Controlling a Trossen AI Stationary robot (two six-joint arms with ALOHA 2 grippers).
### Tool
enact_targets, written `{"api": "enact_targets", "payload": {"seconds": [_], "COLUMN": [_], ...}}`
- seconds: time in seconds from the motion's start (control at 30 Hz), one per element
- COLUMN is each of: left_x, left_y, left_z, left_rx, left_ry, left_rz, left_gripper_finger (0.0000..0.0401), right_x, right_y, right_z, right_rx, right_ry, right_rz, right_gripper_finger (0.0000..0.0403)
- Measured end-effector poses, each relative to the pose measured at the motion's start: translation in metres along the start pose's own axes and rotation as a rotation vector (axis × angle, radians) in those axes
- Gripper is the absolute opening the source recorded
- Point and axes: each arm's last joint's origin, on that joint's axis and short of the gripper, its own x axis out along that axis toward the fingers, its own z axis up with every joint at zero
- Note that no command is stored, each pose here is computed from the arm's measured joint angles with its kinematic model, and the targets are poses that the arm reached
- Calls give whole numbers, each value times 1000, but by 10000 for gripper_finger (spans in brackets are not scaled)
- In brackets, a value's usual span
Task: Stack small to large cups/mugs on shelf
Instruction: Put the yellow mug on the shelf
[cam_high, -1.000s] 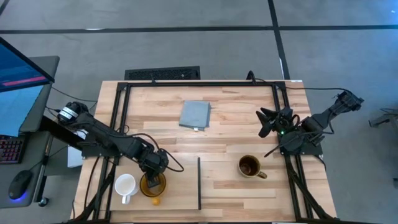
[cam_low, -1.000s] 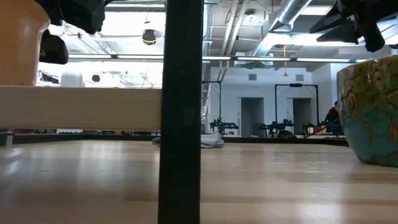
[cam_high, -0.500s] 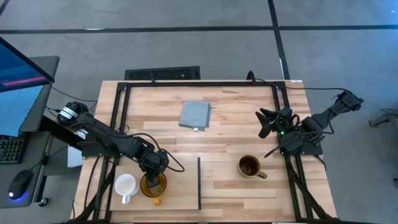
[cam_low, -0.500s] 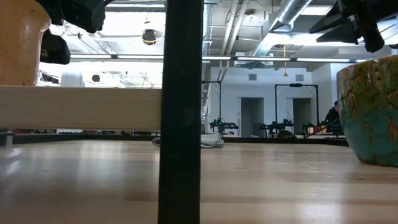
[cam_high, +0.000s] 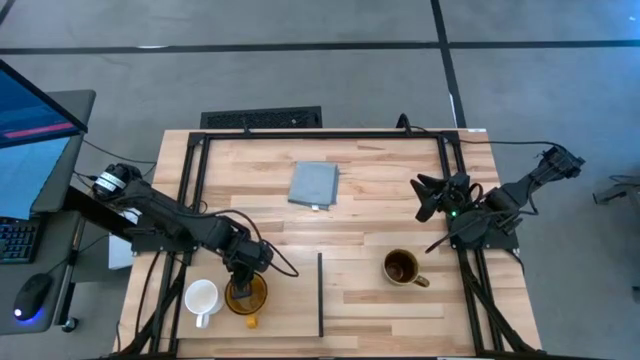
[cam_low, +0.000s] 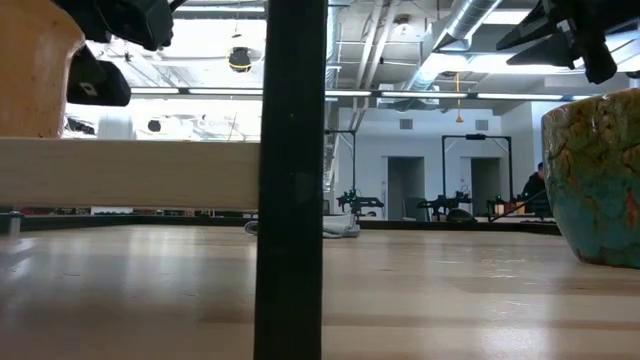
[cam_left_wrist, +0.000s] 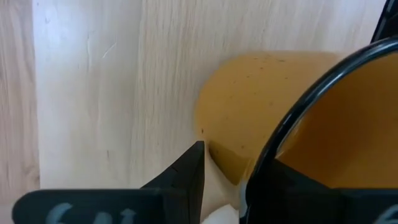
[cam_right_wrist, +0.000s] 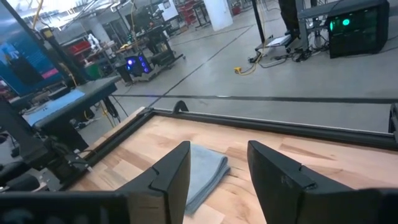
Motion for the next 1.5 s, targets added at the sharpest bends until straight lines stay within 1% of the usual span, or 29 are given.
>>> {"api": "enact_targets", "payload": {"seconds": [0.17,0.67,1.1,1.2,1.33,1.5], "left_x": [0,0,0,0,0,0], "left_y": [0,0,0,0,-1,-1], "left_z": [0,1,0,0,0,1], "left_rx": [69,169,161,135,97,91], "left_ry": [-1,-3,6,8,13,10], "left_rz": [-1,-4,-16,-21,-32,-35], "left_gripper_finger": [82,82,82,84,103,165], "right_x": [0,0,0,0,0,0], "right_y": [0,1,1,1,1,1], "right_z": [0,1,1,1,1,1], "right_rx": [0,20,14,12,11,10], "right_ry": [0,-3,-3,-2,-2,-3], "right_rz": [0,5,4,3,3,3], "right_gripper_finger": [183,182,182,180,181,183]}}
